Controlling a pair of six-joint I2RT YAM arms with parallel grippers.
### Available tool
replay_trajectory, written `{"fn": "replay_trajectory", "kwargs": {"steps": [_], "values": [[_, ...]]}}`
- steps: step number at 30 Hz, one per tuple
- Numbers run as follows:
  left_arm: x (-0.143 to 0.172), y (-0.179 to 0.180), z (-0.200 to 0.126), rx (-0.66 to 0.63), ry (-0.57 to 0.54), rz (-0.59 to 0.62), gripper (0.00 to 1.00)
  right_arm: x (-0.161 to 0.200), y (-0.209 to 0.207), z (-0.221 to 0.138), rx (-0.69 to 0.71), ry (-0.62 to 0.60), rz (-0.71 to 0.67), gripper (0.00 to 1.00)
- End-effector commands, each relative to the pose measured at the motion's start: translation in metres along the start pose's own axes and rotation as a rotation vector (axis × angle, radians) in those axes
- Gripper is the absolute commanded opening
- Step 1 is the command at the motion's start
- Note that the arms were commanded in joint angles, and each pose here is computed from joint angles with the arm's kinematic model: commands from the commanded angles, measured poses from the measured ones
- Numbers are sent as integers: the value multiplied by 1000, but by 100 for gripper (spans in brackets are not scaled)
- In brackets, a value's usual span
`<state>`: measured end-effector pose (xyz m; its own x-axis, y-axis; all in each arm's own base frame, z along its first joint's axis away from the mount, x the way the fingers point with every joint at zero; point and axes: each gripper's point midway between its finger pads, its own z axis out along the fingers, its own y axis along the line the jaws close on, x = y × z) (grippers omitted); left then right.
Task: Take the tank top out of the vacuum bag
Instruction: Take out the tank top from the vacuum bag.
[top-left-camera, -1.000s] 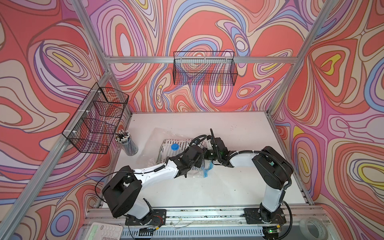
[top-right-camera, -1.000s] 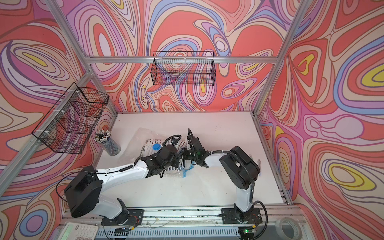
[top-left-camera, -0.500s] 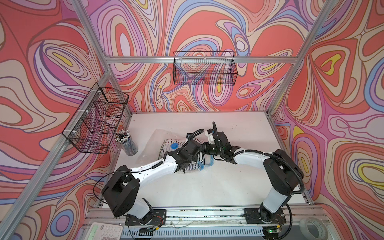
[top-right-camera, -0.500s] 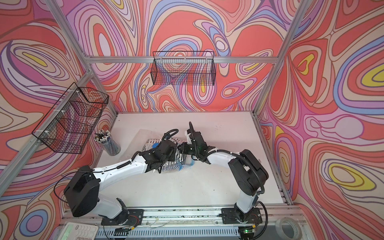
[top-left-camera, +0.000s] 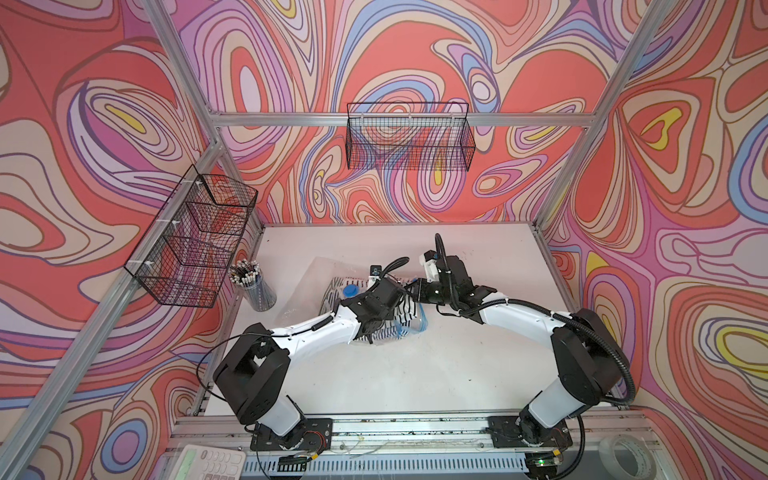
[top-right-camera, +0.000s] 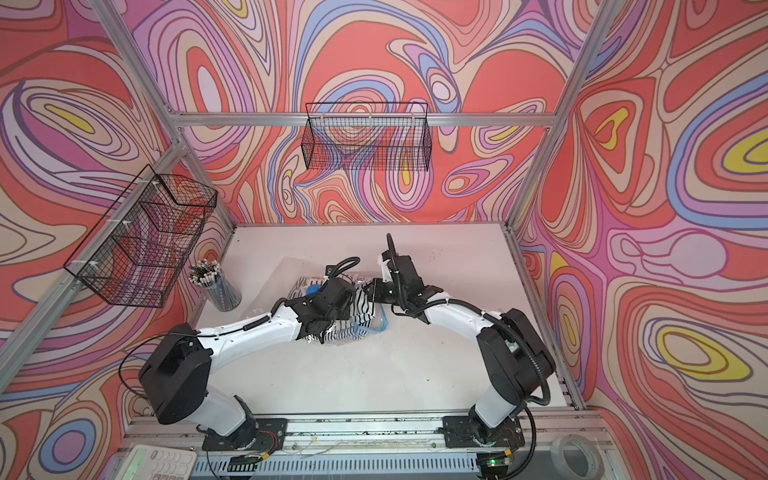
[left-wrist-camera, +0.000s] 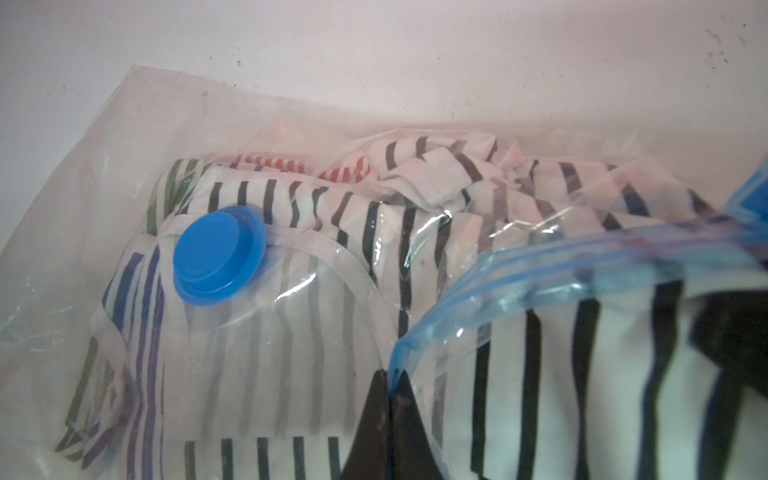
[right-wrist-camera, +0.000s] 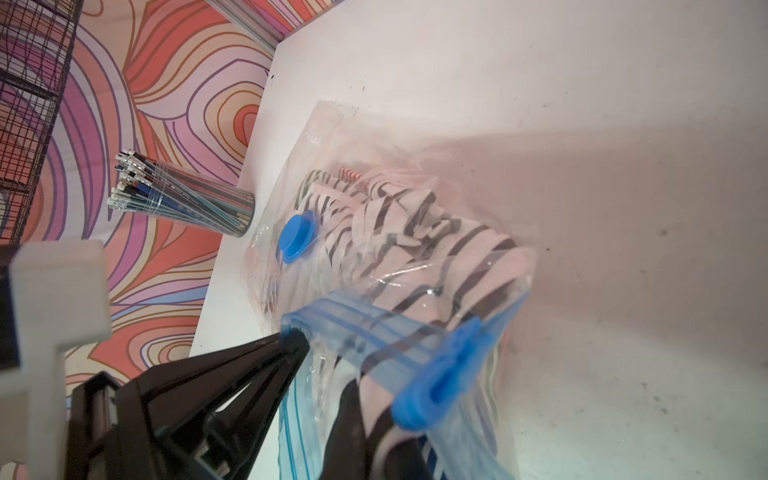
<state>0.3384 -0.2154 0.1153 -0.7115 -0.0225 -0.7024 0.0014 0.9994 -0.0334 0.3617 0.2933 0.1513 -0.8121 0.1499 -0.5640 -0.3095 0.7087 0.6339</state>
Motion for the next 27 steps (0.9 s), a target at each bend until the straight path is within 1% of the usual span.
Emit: {"fn": "replay_trajectory", "kwargs": {"steps": [1,9,16,21,24,27], "values": [[14,31,9,-138,61,18,0,-42,-2,-28,16,-146,-29,0],[4,32,19,-133,55,-10,0,-55,-32,-51,84,-182,6,0],[-5,28,26,-131,46,1,0,-62,-21,-56,67,-157,-18,0],[-9,25,34,-130,65,-12,0,-65,-11,-63,44,-161,-45,0],[-16,15,35,-101,68,-19,0,-62,-9,-63,34,-141,-47,0],[-28,6,33,-71,47,-39,0,-56,-7,-60,9,-121,-37,0]]}}
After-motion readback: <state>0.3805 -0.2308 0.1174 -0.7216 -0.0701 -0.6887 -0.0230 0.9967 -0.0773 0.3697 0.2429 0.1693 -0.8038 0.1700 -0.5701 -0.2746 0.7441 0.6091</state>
